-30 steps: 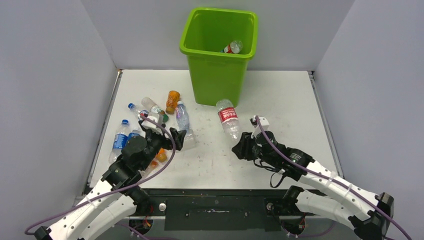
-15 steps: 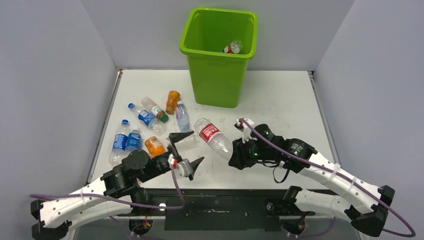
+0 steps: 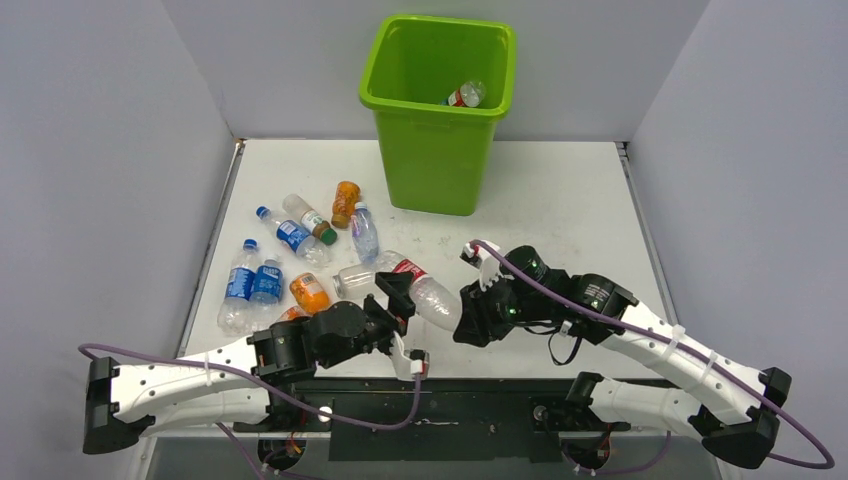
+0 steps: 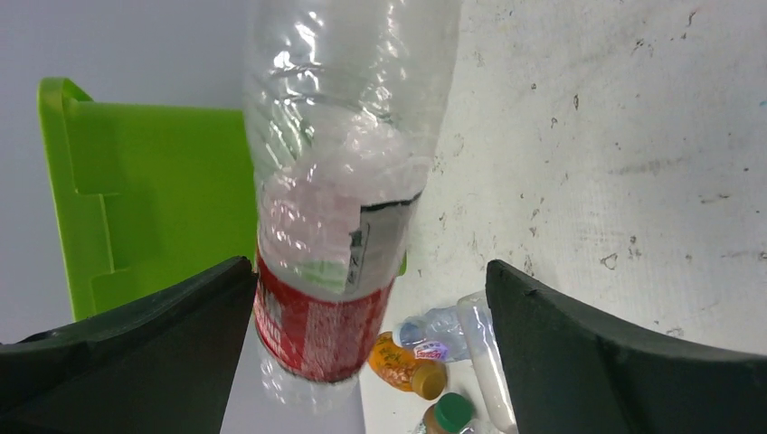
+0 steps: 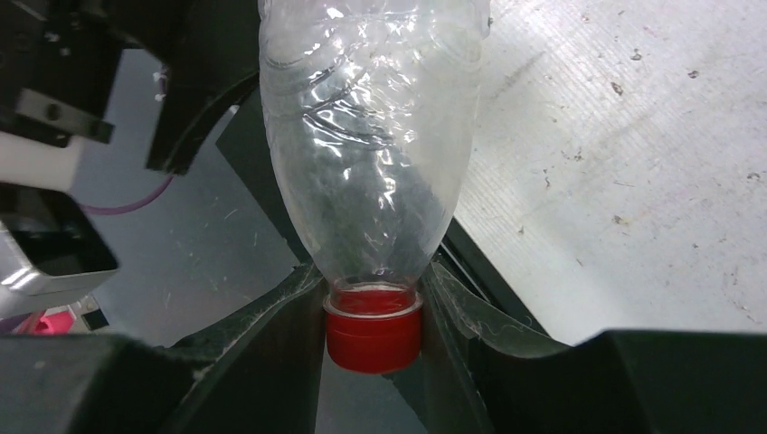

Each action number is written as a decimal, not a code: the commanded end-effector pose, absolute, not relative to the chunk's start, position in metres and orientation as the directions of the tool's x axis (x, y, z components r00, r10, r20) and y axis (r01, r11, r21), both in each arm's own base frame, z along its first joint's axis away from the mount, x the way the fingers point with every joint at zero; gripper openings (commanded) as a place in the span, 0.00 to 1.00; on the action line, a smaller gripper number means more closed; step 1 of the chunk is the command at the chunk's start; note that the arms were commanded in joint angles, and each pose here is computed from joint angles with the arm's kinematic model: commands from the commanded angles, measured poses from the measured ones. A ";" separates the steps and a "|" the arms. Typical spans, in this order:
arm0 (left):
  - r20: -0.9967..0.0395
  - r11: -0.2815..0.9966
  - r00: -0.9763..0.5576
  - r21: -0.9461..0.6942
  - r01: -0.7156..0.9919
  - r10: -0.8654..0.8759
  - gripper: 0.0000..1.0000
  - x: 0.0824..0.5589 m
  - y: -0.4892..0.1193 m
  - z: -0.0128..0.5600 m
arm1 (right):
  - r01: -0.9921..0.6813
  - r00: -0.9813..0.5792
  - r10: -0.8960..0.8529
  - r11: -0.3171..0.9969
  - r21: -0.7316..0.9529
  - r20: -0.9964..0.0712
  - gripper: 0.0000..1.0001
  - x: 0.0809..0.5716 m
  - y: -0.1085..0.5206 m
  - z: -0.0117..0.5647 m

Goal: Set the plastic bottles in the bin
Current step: Place the plastic bottle in the trash bin.

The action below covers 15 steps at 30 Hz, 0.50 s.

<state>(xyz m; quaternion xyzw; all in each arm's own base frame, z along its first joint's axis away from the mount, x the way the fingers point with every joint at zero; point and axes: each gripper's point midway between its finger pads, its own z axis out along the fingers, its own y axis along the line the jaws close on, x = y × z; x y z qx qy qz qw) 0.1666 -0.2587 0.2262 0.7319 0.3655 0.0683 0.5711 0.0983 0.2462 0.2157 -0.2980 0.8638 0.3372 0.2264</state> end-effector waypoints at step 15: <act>-0.299 0.051 0.740 0.940 0.338 0.602 0.32 0.185 -0.278 0.279 | -0.743 -0.648 -0.320 0.462 0.484 -0.691 0.46 0.081 0.265 0.267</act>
